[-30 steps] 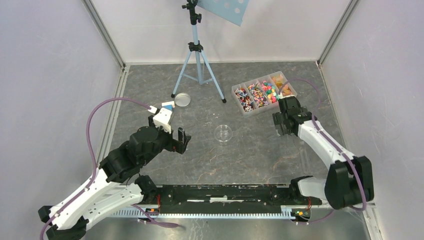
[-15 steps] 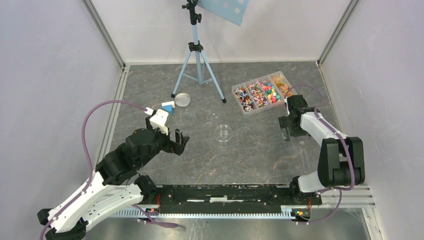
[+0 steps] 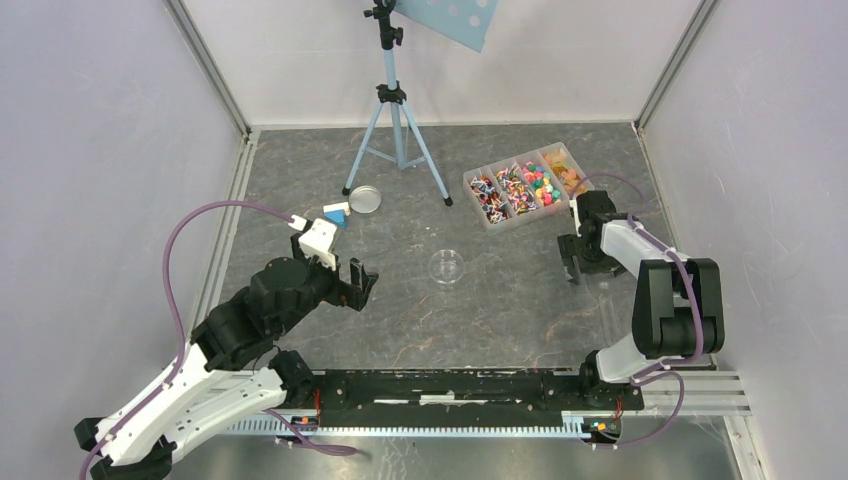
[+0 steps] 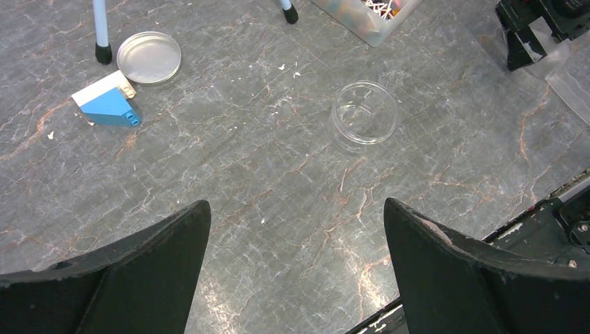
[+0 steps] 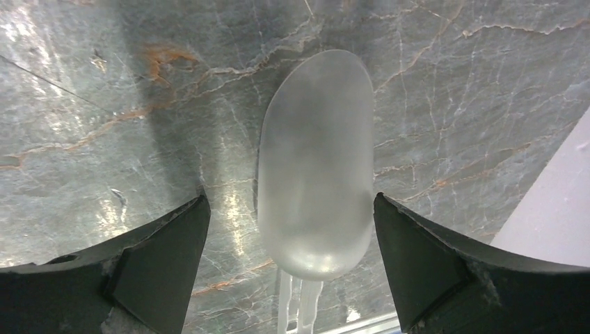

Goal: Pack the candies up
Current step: Pick up the spatula from the center of the board.

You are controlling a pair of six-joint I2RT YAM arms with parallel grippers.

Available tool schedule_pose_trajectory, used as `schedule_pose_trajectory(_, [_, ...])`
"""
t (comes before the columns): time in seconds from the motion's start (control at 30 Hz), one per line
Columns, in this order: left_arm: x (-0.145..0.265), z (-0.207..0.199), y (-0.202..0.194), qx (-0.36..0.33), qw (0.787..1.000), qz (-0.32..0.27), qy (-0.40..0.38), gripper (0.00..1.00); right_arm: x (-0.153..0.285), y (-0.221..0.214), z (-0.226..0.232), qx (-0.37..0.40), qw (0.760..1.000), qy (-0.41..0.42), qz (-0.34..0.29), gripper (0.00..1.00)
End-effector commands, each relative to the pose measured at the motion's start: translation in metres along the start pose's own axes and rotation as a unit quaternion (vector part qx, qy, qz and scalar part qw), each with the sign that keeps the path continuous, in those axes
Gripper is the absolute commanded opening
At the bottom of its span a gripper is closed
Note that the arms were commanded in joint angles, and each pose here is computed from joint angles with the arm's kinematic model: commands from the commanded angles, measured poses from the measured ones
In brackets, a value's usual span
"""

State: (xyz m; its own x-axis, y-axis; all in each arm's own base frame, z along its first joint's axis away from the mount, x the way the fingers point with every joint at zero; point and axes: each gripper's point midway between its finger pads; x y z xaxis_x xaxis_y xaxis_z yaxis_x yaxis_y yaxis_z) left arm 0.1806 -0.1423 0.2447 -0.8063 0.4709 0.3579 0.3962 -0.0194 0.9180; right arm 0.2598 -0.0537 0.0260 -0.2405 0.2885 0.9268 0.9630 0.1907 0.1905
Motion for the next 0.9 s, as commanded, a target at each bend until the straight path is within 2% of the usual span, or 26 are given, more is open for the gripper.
schedule_pose_trajectory(0.0, [-0.001,-0.002,0.007,-0.019,1.000,-0.016,-0.009,0.99,-0.007,0.009,0.012,-0.007,0.999,0.030,-0.019,0.92])
schedule_pose_trajectory(0.13, [-0.002,-0.002,0.006,-0.020,1.000,-0.014,-0.007,0.98,-0.006,0.009,0.022,-0.006,0.998,0.059,-0.023,0.78])
schedule_pose_trajectory(0.33, [-0.005,-0.003,0.004,-0.023,1.000,-0.011,-0.009,0.96,0.009,0.023,0.037,-0.014,0.992,0.109,-0.070,0.61])
schedule_pose_trajectory(0.6, [-0.007,-0.004,0.004,-0.025,0.999,-0.021,-0.014,0.93,0.043,0.047,0.062,-0.008,0.975,0.174,-0.141,0.55])
schedule_pose_trajectory(0.7, [-0.006,-0.015,0.005,-0.037,0.997,-0.037,-0.053,0.91,0.069,0.065,0.078,0.006,0.962,0.206,-0.180,0.53])
schedule_pose_trajectory(0.87, [0.006,-0.043,0.013,-0.111,0.976,-0.104,-0.158,0.91,0.130,0.087,0.126,0.053,0.917,0.299,-0.260,0.53])
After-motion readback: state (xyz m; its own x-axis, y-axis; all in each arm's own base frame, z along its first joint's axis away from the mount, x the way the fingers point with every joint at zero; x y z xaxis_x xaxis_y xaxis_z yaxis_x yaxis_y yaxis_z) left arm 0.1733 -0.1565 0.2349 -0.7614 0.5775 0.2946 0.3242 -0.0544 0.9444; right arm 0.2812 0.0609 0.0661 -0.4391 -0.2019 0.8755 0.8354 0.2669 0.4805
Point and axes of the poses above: each gripper's point midway between its finger pads, its own x axis back along the fingers, its own z axis along the line the jaws close on, y = z × x, and after that the axes turned 4 degrees about x, right-handed
